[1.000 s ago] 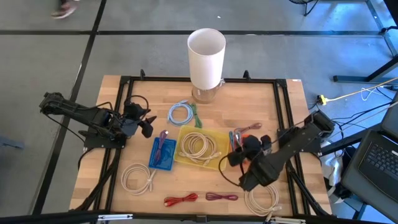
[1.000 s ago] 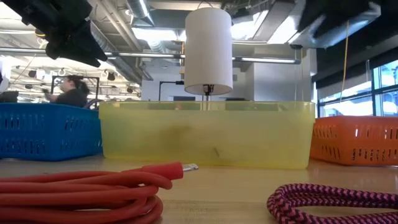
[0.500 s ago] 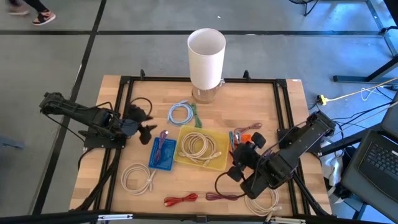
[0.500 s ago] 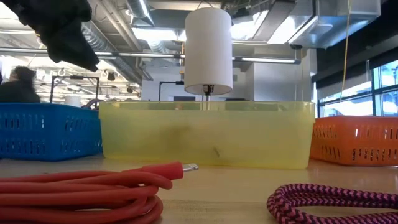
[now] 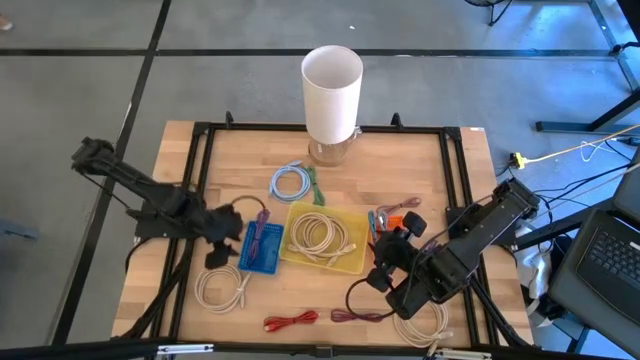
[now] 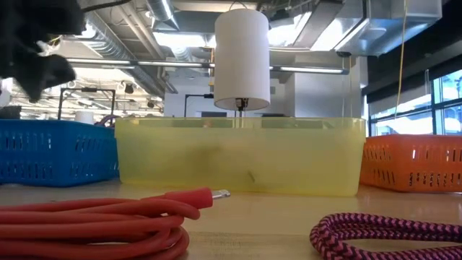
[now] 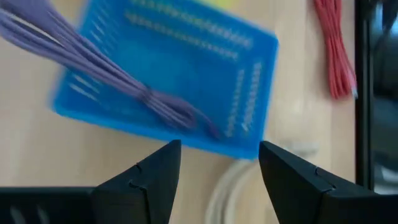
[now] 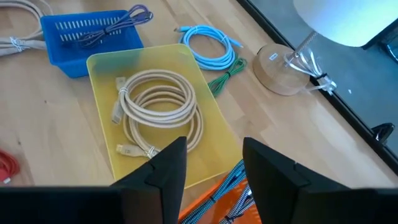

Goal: Pick & Place USB Port
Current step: Put the orange charger cable into the blue bin

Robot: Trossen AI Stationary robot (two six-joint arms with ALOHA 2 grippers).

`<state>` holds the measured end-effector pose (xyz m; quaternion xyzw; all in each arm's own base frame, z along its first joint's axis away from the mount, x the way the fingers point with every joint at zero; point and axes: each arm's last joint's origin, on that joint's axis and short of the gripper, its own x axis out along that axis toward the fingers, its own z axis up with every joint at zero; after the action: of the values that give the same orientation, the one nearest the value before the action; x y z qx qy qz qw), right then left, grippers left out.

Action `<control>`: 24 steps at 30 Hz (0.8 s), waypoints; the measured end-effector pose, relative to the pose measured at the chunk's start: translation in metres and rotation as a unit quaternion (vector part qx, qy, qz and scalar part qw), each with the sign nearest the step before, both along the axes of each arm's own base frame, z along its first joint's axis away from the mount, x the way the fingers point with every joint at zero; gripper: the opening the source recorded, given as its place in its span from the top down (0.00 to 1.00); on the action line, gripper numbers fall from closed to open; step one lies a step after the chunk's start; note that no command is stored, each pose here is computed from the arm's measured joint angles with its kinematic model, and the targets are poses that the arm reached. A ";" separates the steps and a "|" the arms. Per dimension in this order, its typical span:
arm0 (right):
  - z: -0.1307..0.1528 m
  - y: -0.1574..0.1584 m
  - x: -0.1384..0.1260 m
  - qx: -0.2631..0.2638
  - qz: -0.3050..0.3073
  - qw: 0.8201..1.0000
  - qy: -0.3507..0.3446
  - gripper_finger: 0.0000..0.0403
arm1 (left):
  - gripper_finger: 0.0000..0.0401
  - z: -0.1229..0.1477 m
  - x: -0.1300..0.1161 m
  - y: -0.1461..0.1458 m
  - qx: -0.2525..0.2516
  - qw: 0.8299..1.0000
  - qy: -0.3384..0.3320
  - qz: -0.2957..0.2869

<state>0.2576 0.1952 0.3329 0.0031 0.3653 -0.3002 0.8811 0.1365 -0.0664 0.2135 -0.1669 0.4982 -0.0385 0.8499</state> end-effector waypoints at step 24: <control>-0.001 -0.002 0.004 0.024 -0.004 1.000 0.006 0.60 | 0.48 0.010 0.038 -0.065 -0.076 0.988 -0.111 -0.072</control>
<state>0.2620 0.1933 0.3320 0.0237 0.3778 -0.2951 0.8773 0.1745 -0.1318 0.2236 -0.1891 0.4069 -0.1559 0.8800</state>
